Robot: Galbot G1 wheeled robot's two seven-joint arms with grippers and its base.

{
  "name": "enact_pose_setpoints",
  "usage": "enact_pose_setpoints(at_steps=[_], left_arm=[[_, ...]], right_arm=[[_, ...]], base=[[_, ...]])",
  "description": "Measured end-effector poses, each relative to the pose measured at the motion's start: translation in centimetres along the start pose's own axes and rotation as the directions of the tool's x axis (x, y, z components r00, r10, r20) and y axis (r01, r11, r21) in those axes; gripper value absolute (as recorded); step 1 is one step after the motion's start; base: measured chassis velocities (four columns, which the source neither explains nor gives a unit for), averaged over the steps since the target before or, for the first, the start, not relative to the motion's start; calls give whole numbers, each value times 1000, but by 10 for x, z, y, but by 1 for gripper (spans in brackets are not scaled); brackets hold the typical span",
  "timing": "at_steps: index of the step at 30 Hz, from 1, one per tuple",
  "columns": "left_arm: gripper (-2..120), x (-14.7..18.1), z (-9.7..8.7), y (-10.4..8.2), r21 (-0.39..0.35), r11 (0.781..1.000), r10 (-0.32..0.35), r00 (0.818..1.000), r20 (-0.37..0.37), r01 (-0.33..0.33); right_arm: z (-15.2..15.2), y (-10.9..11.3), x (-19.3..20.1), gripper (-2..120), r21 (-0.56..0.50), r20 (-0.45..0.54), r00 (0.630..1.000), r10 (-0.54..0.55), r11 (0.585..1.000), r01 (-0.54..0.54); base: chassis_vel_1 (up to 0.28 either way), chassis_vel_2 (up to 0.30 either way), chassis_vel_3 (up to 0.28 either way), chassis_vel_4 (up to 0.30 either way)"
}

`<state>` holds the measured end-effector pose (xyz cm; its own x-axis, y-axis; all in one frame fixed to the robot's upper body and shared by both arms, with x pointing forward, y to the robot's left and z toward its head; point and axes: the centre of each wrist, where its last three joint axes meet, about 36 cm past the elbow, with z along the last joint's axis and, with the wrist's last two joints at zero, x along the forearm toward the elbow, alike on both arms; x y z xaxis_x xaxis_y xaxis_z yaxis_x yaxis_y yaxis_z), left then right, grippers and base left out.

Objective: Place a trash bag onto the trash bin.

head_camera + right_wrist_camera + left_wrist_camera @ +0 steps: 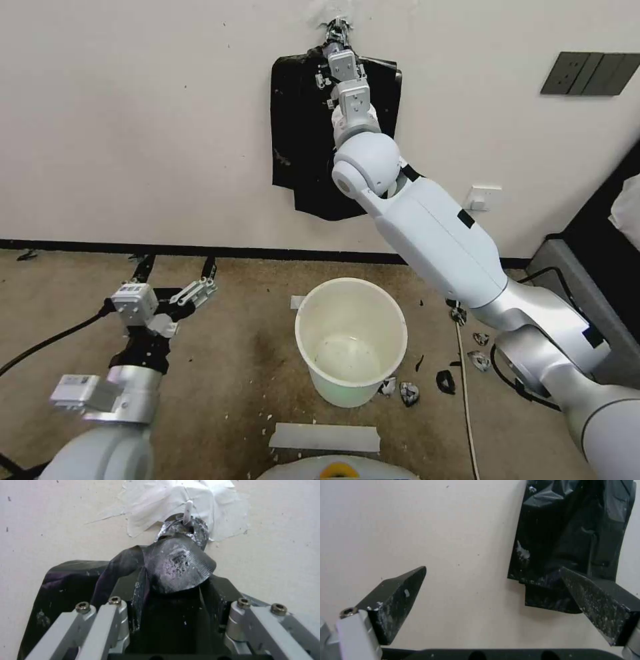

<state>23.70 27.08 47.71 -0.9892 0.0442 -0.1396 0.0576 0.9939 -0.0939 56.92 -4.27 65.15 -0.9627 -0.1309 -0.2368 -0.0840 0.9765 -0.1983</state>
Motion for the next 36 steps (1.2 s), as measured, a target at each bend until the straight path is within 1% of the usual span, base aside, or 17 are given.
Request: enact_pose_setpoints(at_steps=[2, 4, 5, 7, 9, 10, 11, 12, 13, 14, 15, 28, 36], left_arm=[[100, 0, 0, 0, 1, 1000, 1, 1000, 1, -1], [100, 0, 0, 0, 1, 1000, 1, 1000, 1, -1], [100, 0, 0, 0, 2, 1000, 1, 1000, 1, -1], [100, 0, 0, 0, 1, 1000, 1, 1000, 1, -1], [100, 0, 0, 0, 1, 1000, 1, 1000, 0, -1], [100, 0, 0, 0, 0, 1000, 0, 1000, 0, 0], [100, 0, 0, 0, 0, 1000, 0, 1000, 0, 0], [100, 0, 0, 0, 0, 1000, 0, 1000, 0, 0], [100, 0, 0, 0, 0, 1000, 0, 1000, 0, 0], [100, 0, 0, 0, 0, 1000, 0, 1000, 0, 0], [100, 0, 0, 0, 0, 1000, 0, 1000, 0, 0], [100, 0, 0, 0, -1, 1000, -1, 1000, -1, 1], [100, 0, 0, 0, 0, 1000, 0, 1000, 0, 0]], right_arm=[[-1, 0, -1, 41, -1, 1, 1000, 2, 1000, -2], [-1, 0, -1, 41, 0, 1, 1000, 3, 1000, -3], [-1, 0, -2, 34, 1, -1, 1000, 4, 1000, -4], [-1, 0, -2, 32, 1, -1, 1000, 5, 1000, -5], [0, 0, -3, 20, 2, -3, 1000, 7, 1000, -7], [0, 1, -4, 17, 3, -3, 1000, 7, 1000, -7], [0, 1, -4, 17, 3, -3, 1000, 7, 1000, -7], [0, 0, -4, 10, 4, -2, 1000, 8, 1000, -8], [0, 1, -4, 7, 4, -1, 1000, 8, 1000, -8], [0, 1, -4, 7, 4, -1, 1000, 8, 1000, -8], [-1, 1, -4, 0, 4, 0, 1000, 8, 1000, -8], [0, -2, 0, 0, 9, 6, 1000, 8, 1000, -8], [8, -3, 20, 0, 14, 2, 1000, -12, 1000, 12]], base=[[0, 0, 0, 0], [0, 0, 0, 0], [0, 0, 0, 0], [0, 0, 0, 0], [0, 0, 0, 0], [0, 0, 0, 0], [0, 0, 0, 0], [0, 0, 0, 0], [0, 0, 0, 0], [0, 0, 0, 0], [0, 0, 0, 0], [0, 0, 0, 0], [0, 0, 0, 0]])
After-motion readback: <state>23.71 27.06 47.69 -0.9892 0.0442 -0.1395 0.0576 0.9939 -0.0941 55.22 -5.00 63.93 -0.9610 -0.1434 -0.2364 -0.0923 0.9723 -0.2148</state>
